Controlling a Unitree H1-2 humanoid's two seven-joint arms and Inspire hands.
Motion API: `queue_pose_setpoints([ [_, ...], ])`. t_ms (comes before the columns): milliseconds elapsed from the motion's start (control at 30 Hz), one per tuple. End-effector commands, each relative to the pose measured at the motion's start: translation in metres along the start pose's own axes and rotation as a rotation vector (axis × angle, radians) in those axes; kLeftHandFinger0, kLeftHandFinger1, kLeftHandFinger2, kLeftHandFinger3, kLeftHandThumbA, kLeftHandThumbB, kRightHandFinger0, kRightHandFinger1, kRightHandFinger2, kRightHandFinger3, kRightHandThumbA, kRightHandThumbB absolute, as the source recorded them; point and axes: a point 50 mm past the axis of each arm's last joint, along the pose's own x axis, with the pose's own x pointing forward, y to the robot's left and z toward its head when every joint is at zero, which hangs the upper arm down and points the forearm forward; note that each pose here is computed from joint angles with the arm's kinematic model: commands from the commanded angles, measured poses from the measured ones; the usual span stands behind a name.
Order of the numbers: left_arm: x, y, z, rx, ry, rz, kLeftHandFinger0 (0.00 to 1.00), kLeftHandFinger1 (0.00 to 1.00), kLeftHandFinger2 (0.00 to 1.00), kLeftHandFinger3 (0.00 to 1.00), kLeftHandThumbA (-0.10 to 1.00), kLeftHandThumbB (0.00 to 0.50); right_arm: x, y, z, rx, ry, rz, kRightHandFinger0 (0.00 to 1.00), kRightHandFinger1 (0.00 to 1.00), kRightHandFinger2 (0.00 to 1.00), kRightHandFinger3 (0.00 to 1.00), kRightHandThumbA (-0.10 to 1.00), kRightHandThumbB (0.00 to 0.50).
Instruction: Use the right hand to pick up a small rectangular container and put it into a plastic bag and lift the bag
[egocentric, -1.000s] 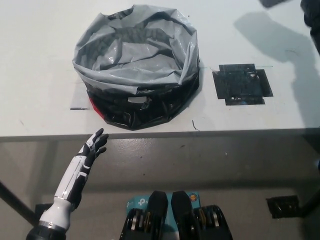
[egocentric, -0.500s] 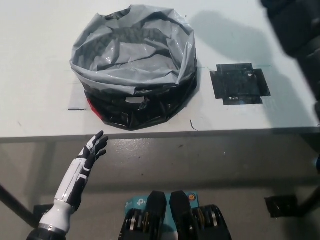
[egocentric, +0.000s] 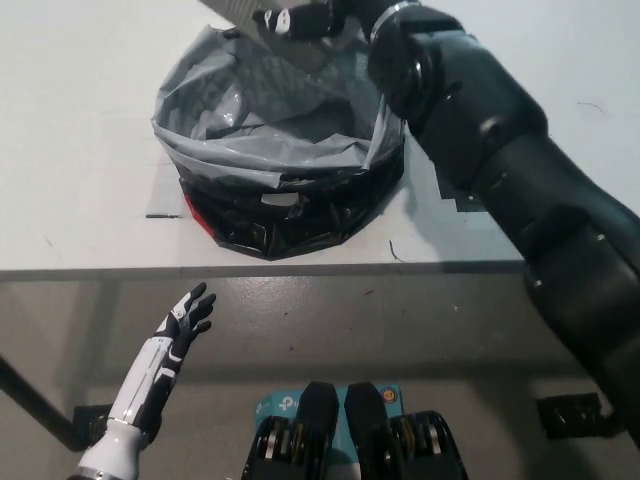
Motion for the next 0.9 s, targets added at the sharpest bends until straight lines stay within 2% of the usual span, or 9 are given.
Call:
queue_pose_setpoints([
  [0,0.003,0.0,0.011,0.028,-0.067,-0.024,1.0,1.0,1.0,1.0,0.99,0.285,0.01,-0.021,0.019,-0.038,-0.056,-0.056,0.02,0.46,0.88,0.73,-0.1,0.17],
  [233,0.005,0.001,0.012,0.029,-0.07,-0.026,1.0,1.0,1.0,1.0,0.98,0.286,0.008,-0.009,0.013,-0.065,-0.043,-0.051,0.0,0.5,0.93,0.82,-0.1,0.188],
  [433,0.005,0.001,0.013,0.046,-0.085,-0.029,1.0,1.0,1.0,1.0,0.99,0.275,0.004,0.009,0.006,-0.125,-0.036,0.03,0.0,0.47,0.89,0.93,-0.1,0.2],
  [467,0.006,0.001,0.012,0.048,-0.087,-0.027,1.0,1.0,1.0,1.0,0.99,0.272,0.003,0.013,0.006,-0.148,-0.035,0.049,0.0,0.43,0.86,0.88,-0.1,0.214],
  [667,0.009,0.001,0.014,0.042,-0.084,-0.031,1.0,1.0,1.0,1.0,1.0,0.287,-0.002,0.033,0.01,-0.185,-0.086,0.088,0.0,0.42,0.86,0.79,-0.1,0.207],
  [767,0.011,0.001,0.014,0.047,-0.083,-0.029,1.0,1.0,1.0,1.0,1.0,0.29,-0.005,0.042,0.011,-0.168,-0.126,0.144,0.0,0.38,0.77,0.72,-0.1,0.204],
  [800,0.011,0.001,0.014,0.048,-0.081,-0.029,1.0,1.0,1.0,1.0,1.0,0.297,-0.005,0.042,0.011,-0.16,-0.128,0.154,0.09,0.39,0.72,0.67,-0.1,0.229],
  [833,0.011,0.001,0.014,0.051,-0.078,-0.03,1.0,1.0,1.0,1.0,1.0,0.298,-0.005,0.043,0.011,-0.146,-0.132,0.169,0.13,0.38,0.65,0.6,-0.03,0.24],
  [867,0.011,0.001,0.014,0.055,-0.078,-0.03,1.0,1.0,1.0,1.0,1.0,0.298,-0.004,0.042,0.012,-0.14,-0.13,0.186,0.11,0.31,0.53,0.5,0.04,0.262],
])
